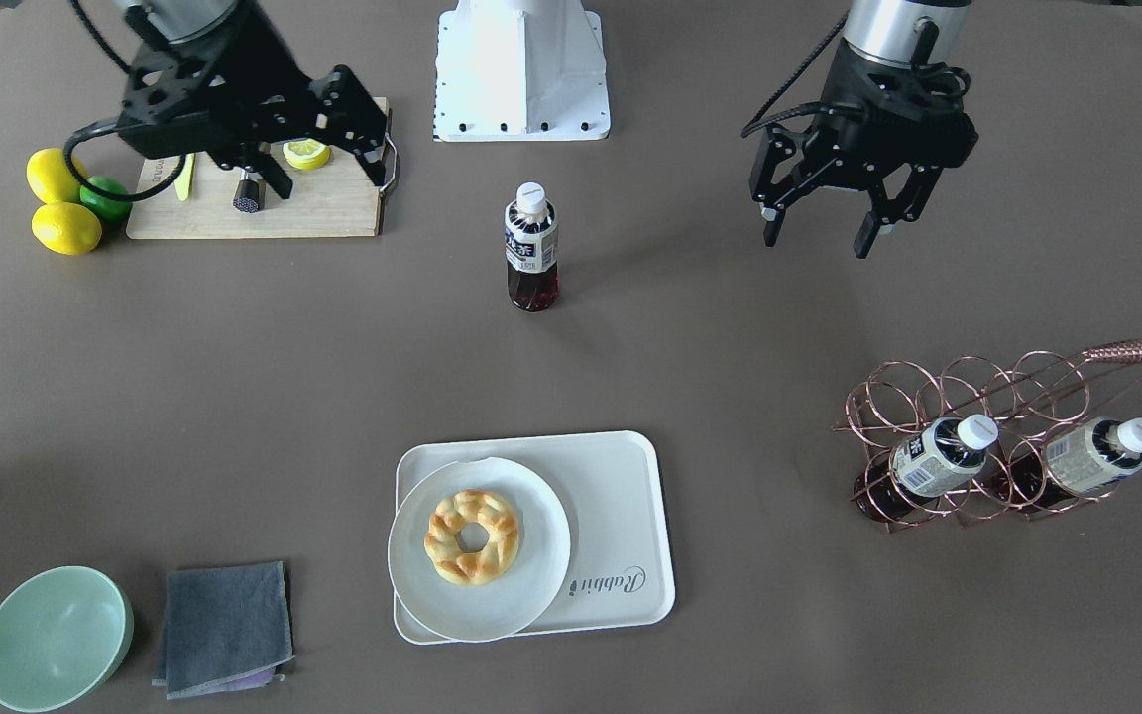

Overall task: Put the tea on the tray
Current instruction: 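Withdraw the left arm toward the rack while the right arm reaches toward the bottle, then lower the right gripper over the bottle cap and grasp the bottle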

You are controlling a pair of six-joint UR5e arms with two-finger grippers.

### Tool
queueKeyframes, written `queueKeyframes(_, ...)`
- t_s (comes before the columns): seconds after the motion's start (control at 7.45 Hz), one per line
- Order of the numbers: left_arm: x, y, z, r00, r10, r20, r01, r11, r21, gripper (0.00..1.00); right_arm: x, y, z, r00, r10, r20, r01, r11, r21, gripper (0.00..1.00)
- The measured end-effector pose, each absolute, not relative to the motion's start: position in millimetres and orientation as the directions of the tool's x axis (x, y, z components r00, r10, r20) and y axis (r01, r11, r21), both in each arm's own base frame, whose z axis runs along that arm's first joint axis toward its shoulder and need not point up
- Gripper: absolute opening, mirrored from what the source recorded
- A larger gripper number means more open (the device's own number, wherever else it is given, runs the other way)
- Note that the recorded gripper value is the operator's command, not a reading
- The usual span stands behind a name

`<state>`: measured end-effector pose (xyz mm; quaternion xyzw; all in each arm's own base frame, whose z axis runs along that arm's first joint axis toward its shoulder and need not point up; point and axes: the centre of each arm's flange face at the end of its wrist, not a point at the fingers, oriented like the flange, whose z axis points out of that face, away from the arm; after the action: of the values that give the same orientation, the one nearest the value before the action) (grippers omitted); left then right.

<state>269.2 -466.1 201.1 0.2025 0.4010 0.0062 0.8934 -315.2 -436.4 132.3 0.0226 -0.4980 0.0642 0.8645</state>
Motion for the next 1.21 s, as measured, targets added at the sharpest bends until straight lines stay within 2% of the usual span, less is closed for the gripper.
queueKeyframes(0.27, 252, -480, 244, 0.673, 0.209, -0.709, 0.128, 0.912, 0.390, 0.90, -399, -422, 72, 0.547, 0.145, 0.824, -0.136, 0.987, -0.084, 0.91)
queueKeyframes(0.81, 249, -482, 252, 0.662, 0.230, -0.714, 0.129, 0.902, 0.411, 0.93, -496, -387, 74, 0.650, 0.120, 0.750, -0.087, 0.993, -0.084, 0.86)
queueKeyframes(1.07, 250, -481, 250, 0.659, 0.230, -0.717, 0.132, 0.902, 0.410, 0.94, -507, -381, 74, 0.658, 0.113, 0.745, -0.080, 0.994, -0.080, 0.67)
queueKeyframes(1.21, 250, -480, 250, 0.657, 0.228, -0.718, 0.134, 0.903, 0.409, 0.94, -509, -380, 75, 0.661, 0.111, 0.742, -0.081, 0.994, -0.077, 0.66)
